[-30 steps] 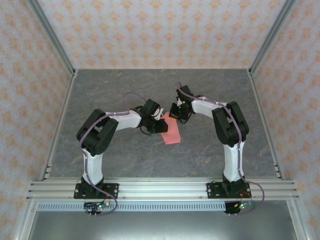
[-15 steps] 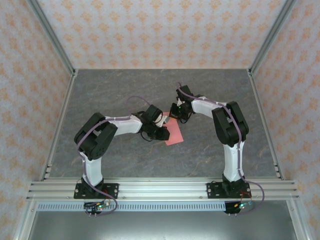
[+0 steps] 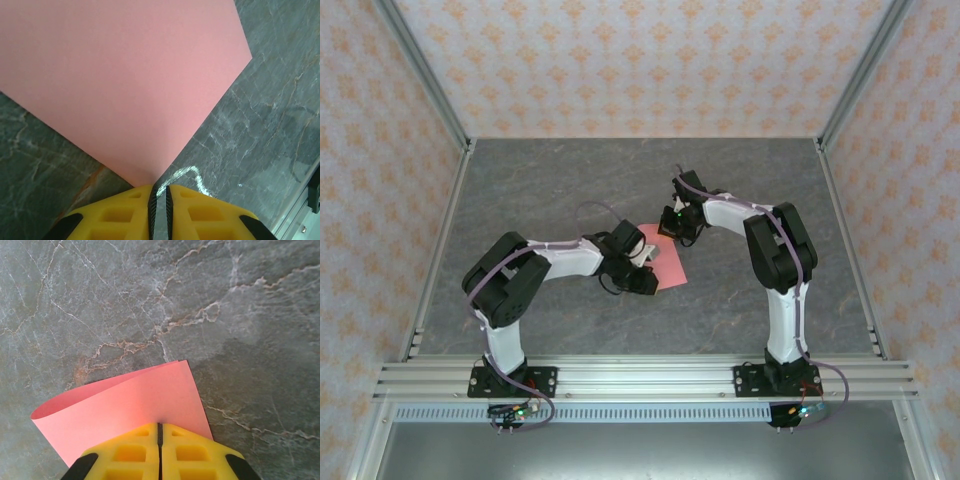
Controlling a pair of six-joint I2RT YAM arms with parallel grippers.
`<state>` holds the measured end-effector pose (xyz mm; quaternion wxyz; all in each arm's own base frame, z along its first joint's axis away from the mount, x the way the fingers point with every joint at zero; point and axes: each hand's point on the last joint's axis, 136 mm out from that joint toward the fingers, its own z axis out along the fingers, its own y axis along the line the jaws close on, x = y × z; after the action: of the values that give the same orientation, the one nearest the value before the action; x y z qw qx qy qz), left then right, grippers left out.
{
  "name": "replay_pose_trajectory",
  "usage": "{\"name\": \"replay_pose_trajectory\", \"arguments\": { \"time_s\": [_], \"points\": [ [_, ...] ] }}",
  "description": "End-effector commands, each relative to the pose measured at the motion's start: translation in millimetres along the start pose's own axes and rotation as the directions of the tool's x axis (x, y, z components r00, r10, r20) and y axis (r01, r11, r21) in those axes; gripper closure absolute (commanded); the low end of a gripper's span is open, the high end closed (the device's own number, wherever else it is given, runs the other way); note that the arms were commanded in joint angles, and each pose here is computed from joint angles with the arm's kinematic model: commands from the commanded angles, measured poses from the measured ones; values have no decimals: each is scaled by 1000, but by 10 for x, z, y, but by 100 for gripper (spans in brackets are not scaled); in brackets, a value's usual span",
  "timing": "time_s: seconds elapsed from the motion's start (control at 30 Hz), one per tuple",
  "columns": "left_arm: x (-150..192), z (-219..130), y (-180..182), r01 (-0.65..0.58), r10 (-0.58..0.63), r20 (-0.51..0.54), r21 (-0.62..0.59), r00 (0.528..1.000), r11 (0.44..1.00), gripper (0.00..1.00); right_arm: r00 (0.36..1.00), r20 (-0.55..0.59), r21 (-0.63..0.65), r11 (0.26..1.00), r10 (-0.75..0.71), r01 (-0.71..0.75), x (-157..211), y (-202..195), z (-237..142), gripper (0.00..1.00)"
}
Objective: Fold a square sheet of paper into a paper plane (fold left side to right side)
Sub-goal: First fold the square sheet of paper in half at the center of the table.
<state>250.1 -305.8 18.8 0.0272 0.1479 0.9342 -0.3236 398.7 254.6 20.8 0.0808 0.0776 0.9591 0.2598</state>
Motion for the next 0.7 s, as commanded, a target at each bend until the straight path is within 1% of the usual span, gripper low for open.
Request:
{"name": "replay_pose_trajectory", "arguments": {
  "time_s": [0.0, 0.07, 0.2, 0.3, 0.43, 0.57, 0.67],
  "points": [
    [137, -57, -24, -11, 11, -22, 8, 1000, 1000, 82, 997, -70, 147, 989, 42, -31, 206, -432, 235, 91],
    [74, -121, -139, -23, 22, 5, 46, 1000, 999, 82, 997, -70, 148, 989, 40, -30, 206, -429, 233, 91],
    [-184, -454, -461, -84, 71, 115, 110, 991, 990, 81, 997, -72, 151, 988, 37, -26, 212, -433, 228, 91],
    [-358, -615, -438, -68, 51, 162, 107, 986, 992, 81, 997, -72, 151, 988, 39, -27, 207, -434, 225, 91],
    [-503, -542, -248, -40, 29, 150, 68, 988, 997, 81, 997, -73, 152, 988, 38, -27, 210, -432, 223, 91],
    [-633, -364, -205, -36, 25, 140, 81, 990, 996, 81, 997, -73, 149, 988, 37, -26, 207, -423, 215, 91],
    [-714, -278, -153, -34, 24, 143, 67, 989, 997, 81, 997, -75, 149, 989, 36, -25, 213, -423, 209, 91]
  ]
}}
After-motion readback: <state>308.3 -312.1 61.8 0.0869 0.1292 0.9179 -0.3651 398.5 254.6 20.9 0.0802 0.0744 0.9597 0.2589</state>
